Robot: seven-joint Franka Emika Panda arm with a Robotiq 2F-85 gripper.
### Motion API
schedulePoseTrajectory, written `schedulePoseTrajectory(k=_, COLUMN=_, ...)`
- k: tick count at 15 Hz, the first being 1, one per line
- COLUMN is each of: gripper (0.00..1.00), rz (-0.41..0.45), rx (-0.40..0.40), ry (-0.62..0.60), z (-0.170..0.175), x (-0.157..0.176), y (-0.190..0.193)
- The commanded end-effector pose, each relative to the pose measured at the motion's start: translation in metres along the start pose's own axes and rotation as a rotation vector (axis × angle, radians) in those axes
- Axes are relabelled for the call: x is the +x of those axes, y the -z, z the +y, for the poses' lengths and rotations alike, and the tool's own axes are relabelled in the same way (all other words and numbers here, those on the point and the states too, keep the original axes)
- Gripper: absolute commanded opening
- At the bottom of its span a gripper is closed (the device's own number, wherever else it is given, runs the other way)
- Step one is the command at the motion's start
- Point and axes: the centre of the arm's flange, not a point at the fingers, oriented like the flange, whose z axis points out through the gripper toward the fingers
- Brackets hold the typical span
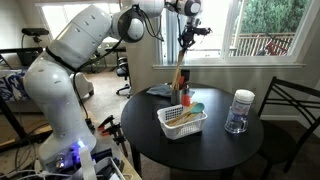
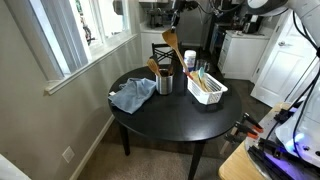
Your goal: Put one wooden spatula from the silver holder in the white basket.
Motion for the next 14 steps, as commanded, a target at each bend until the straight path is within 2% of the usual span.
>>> schedulePoseTrajectory(k=1, gripper=0.07, rz=0.001, rx=0.001, ry=0.002, z=-0.001, x=0.001, y=0.0)
schedulePoseTrajectory(k=7, gripper=0.06, rz=0.003, rx=0.004, ry=0.006, z=-0.002, x=0.003, y=-0.001)
schedulePoseTrajectory(k=9, gripper=0.06, rz=0.024, rx=-0.007, ry=0.035, z=-0.012, x=-0.01, y=-0.002)
schedulePoseTrajectory(k=14, gripper=0.06, rz=0.055, rx=-0.049, ry=-0.006, z=-0.015, x=-0.037, y=-0.003)
